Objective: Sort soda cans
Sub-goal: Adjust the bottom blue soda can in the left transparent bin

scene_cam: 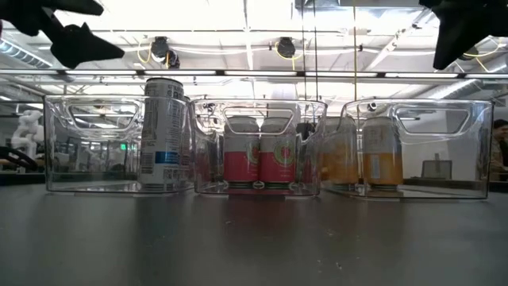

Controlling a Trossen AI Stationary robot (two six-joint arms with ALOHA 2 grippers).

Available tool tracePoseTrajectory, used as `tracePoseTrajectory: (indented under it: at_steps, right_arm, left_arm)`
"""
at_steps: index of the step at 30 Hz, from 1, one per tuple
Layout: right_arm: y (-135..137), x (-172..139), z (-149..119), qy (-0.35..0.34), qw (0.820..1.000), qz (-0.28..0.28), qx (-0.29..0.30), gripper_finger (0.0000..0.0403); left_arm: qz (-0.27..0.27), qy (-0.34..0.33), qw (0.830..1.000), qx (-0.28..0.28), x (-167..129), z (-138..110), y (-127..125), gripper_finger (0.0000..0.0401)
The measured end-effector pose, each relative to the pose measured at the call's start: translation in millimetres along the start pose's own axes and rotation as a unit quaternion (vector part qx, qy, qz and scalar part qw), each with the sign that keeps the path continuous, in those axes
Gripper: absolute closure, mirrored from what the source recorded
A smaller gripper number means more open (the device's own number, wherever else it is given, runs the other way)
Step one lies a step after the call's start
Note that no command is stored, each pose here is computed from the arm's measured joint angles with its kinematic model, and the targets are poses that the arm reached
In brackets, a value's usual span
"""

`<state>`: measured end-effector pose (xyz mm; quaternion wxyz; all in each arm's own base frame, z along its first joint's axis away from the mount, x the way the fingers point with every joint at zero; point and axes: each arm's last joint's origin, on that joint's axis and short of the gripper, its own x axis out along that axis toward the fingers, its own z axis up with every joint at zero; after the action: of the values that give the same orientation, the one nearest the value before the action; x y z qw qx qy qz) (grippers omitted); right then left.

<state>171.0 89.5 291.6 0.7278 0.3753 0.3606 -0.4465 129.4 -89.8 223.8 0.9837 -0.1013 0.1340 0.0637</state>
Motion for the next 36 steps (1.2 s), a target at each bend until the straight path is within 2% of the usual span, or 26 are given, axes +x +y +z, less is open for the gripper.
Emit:
tracePoseTrajectory:
  at_steps: [5,10,13,20,22,24,26,29,32,36]
  right_arm:
    - [0.6,-4.0,-7.7,-0.006,0.998,0.02,-0.051,0.0403]
    - [0.6,-4.8,-10.9,0.027,0.997,0.019,-0.075,0.0403]
    - [2.0,-5.1,-13.5,0.065,0.995,0.021,-0.069,0.0403]
    - [1.4,-6.7,-20.5,0.179,0.975,0.014,-0.128,0.0403]
    - [3.8,-7.8,-22.6,0.145,0.969,0.044,-0.197,0.0403]
    - [9.7,-8.6,-21.9,0.045,0.952,0.083,-0.29,0.0403]
    - [13.5,-8.5,-19.0,-0.053,0.936,0.095,-0.334,0.0403]
    - [8.6,-1.5,-16.7,-0.092,0.925,0.084,-0.358,0.0403]
    - [-3.2,11.6,-20.3,-0.107,0.918,0.097,-0.368,0.0403]
    - [-24.1,28.9,-23.4,-0.118,0.911,0.188,-0.347,0.0403]
  left_arm:
    - [-0.005,-0.008,1.0,-0.01,0.0,2.1,-1.1,0.0015]
    - [-0.005,-0.01,1.0,-0.012,0.1,2.4,-1.4,0.0015]
    - [-0.009,-0.021,0.999,-0.024,0.0,5.1,-2.6,0.0015]
    - [-0.007,-0.025,0.999,-0.027,0.2,5.7,-2.9,0.0015]
    - [-0.006,-0.026,0.999,-0.028,0.2,6.0,-2.9,0.0015]
    - [-0.006,-0.027,0.999,-0.028,0.2,6.1,-2.9,0.0015]
    - [-0.005,-0.028,0.999,-0.029,0.1,6.2,-2.9,0.0015]
    - [-0.005,-0.028,0.999,-0.029,0.2,6.2,-3.0,0.0015]
    - [-0.005,-0.028,0.999,-0.029,0.1,6.2,-2.9,0.0015]
    - [-0.005,-0.028,0.999,-0.029,0.1,6.3,-2.9,0.0015]
